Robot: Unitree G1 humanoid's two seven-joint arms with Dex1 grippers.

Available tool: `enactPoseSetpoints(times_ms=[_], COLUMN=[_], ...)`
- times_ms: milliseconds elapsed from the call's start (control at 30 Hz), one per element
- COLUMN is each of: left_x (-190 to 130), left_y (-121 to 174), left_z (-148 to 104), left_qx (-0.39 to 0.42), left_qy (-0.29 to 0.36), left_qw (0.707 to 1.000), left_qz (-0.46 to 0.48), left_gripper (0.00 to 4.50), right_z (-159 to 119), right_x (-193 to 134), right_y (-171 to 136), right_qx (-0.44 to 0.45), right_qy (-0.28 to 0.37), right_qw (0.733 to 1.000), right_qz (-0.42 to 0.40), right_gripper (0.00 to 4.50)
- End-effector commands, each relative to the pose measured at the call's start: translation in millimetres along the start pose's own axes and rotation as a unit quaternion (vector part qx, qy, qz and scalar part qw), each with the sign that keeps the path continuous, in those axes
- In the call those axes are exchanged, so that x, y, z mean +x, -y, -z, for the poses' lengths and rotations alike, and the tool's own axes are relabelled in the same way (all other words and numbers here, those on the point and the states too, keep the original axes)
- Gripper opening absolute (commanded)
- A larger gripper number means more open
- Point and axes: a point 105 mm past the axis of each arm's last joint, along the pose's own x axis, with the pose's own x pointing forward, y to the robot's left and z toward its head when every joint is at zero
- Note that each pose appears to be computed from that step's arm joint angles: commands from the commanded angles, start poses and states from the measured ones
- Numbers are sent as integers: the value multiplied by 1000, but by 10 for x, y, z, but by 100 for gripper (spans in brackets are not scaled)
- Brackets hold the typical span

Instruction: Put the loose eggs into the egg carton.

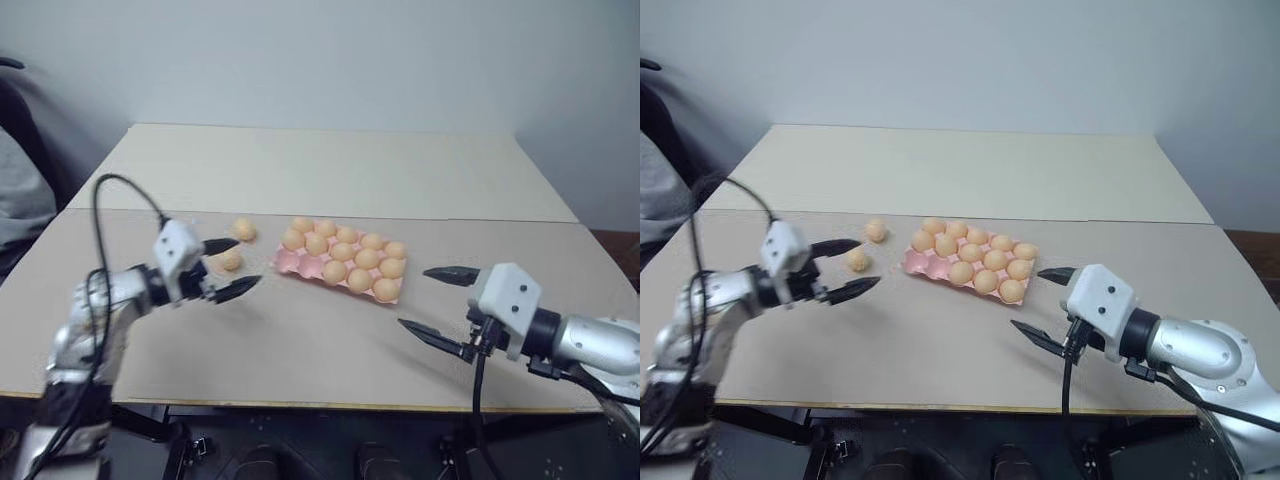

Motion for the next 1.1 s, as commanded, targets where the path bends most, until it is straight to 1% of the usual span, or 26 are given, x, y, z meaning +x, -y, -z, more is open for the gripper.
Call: enactPoseSetpoints(times_ms=[33,200,433,567,800,900,1000,1100], left_x=[-182,-273,-200,44,529,677,793,874], left_y=[-75,-155,-206,-371,-509,-548,-564,-578], left_z=[-89,13,66,162,221,271,298,381], left_qx=[18,3,-24,-61,-62,-54,-65,-61], left_qy=[-4,-15,-12,-3,0,-5,-2,-21], left_qw=[999,994,992,986,987,987,987,987], left_qz=[-51,-109,-126,-158,-151,-150,-143,-144], left_gripper=[432,432,432,432,432,432,432,432], right_z=[-96,-68,-60,-56,-50,-46,-43,-32], right_x=[-9,18,32,41,12,-15,-45,-74], right_y=[-20,20,29,35,6,-16,-47,-80], right_qx=[-24,-28,-33,-35,-34,-34,-29,-25], right_qy=[17,15,14,14,0,-7,-12,-18], right_qw=[999,999,998,998,999,999,999,999], right_qz=[-29,-44,-54,-50,-40,-32,-23,-14], right_gripper=[450,450,450,450,450,450,450,450])
